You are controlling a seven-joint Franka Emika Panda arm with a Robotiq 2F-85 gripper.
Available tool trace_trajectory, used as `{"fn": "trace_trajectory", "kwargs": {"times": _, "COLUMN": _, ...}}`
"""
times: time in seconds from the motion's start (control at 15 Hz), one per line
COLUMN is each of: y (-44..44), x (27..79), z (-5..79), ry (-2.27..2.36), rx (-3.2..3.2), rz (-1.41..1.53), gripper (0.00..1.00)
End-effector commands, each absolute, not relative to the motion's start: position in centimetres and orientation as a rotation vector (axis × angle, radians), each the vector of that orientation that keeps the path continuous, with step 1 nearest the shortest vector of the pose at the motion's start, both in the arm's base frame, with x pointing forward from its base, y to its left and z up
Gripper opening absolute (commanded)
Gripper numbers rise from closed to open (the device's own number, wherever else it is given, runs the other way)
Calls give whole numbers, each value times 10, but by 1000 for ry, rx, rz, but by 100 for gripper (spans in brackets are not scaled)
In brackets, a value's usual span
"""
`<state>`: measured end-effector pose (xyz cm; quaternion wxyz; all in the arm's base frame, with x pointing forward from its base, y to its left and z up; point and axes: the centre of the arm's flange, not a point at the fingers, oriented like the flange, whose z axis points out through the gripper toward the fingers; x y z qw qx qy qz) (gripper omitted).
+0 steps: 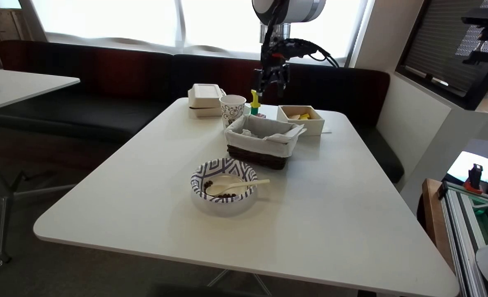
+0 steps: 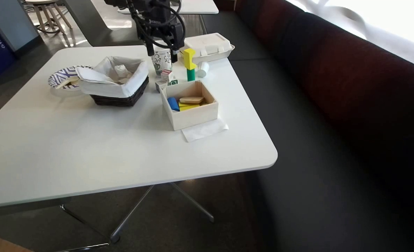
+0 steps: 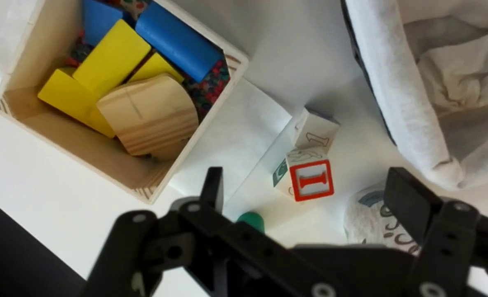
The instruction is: Put the yellow object on top of the green object and put the cube on top of the yellow object
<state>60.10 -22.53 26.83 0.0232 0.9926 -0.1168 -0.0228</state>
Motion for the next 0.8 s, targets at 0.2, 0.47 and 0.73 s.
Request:
{"fn": "trace_trajectory", "kwargs": {"times": 0.2, "y": -217, "x": 596, "z": 254, "ry": -239, "rx": 3092, "rz": -23, "gripper": 100}}
{"fn": "trace_trajectory", "kwargs": {"times": 0.47, "y": -216, "x": 597, "z": 246, "ry": -211, "rx": 3123, "rz": 19, "gripper": 100}}
{"fn": "trace_trajectory", "kwargs": {"times": 0.73, "y": -214, "x": 600, "z": 236, "ry": -153, "rx": 3160, "rz": 101, "gripper": 100}}
